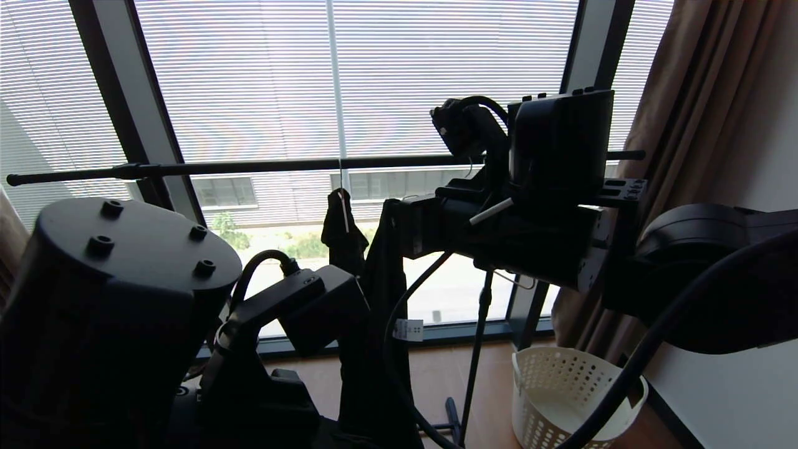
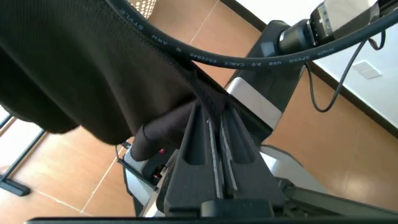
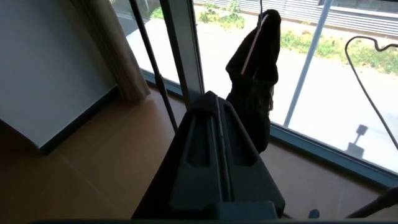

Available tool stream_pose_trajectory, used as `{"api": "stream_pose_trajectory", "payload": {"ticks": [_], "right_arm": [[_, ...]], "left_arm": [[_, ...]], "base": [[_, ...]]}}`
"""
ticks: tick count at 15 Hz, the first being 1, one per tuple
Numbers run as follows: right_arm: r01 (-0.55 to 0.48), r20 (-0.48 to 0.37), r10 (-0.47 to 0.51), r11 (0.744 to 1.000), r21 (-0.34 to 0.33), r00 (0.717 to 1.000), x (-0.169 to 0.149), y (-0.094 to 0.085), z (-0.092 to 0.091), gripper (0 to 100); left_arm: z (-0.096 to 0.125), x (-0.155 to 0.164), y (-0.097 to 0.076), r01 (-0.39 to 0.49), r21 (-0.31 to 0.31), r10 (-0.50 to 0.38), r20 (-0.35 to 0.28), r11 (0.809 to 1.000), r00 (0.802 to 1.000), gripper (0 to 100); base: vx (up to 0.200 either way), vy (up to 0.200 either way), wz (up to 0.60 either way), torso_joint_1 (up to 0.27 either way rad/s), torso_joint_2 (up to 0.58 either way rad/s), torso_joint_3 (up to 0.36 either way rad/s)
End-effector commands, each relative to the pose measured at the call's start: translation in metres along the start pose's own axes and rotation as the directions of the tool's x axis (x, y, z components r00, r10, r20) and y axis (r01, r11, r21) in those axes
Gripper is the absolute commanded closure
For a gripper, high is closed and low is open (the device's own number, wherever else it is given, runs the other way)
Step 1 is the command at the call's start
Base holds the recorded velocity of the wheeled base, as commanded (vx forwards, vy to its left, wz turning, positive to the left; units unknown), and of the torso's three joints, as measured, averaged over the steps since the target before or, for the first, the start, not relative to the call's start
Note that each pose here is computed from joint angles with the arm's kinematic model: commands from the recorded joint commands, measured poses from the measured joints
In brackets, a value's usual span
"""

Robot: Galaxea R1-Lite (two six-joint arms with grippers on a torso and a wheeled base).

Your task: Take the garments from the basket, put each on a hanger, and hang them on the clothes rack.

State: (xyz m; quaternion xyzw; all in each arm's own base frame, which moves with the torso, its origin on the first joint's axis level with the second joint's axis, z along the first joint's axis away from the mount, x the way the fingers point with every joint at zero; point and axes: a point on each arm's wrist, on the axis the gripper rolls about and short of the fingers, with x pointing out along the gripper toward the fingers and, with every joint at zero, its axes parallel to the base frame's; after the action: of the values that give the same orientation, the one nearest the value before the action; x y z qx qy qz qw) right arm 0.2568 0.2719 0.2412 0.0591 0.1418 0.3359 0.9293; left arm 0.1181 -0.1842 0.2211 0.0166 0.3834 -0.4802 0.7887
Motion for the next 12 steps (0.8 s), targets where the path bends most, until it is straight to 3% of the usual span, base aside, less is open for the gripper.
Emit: {"api": "stream_pose_trajectory", "payload": {"ticks": [1, 5, 7, 9, 10, 12], "right_arm": [[0.008, -0.008, -0.008, 1.000, 0.007, 1.000, -0.004, -0.002, -0.002, 100], [0.058, -0.018, -0.057, 0.998, 0.014, 0.998, -0.043, -0.022, -0.004, 100], [0.098, -0.034, -0.098, 0.995, 0.013, 0.995, -0.062, -0.032, -0.006, 100], [0.128, -0.104, -0.128, 0.992, -0.003, 0.986, -0.091, -0.037, -0.010, 100], [0.135, -0.118, -0.134, 0.991, -0.005, 0.984, -0.098, -0.039, -0.012, 100], [0.145, -0.192, -0.146, 0.989, -0.020, 0.970, -0.117, -0.044, -0.038, 100]], "left_arm": [[-0.003, -0.002, 0.008, -0.029, -0.024, 0.029, 0.001, 0.999, 1.000, 100], [0.000, -0.012, 0.043, -0.149, -0.124, 0.155, 0.039, 0.981, 0.987, 100], [0.006, -0.017, 0.059, -0.204, -0.130, 0.214, 0.069, 0.970, 0.974, 100], [0.017, -0.015, 0.079, -0.265, -0.123, 0.280, 0.134, 0.956, 0.950, 100], [0.021, -0.013, 0.081, -0.275, -0.124, 0.291, 0.150, 0.954, 0.945, 100], [0.034, -0.007, 0.084, -0.301, -0.123, 0.319, 0.168, 0.946, 0.933, 100]], "base": [[0.000, 0.000, 0.00, 0.000, 0.00, 0.000], [0.000, 0.000, 0.00, 0.000, 0.00, 0.000], [0.000, 0.000, 0.00, 0.000, 0.00, 0.000], [0.000, 0.000, 0.00, 0.000, 0.00, 0.000], [0.000, 0.000, 0.00, 0.000, 0.00, 0.000], [0.000, 0.000, 0.00, 0.000, 0.00, 0.000]]}}
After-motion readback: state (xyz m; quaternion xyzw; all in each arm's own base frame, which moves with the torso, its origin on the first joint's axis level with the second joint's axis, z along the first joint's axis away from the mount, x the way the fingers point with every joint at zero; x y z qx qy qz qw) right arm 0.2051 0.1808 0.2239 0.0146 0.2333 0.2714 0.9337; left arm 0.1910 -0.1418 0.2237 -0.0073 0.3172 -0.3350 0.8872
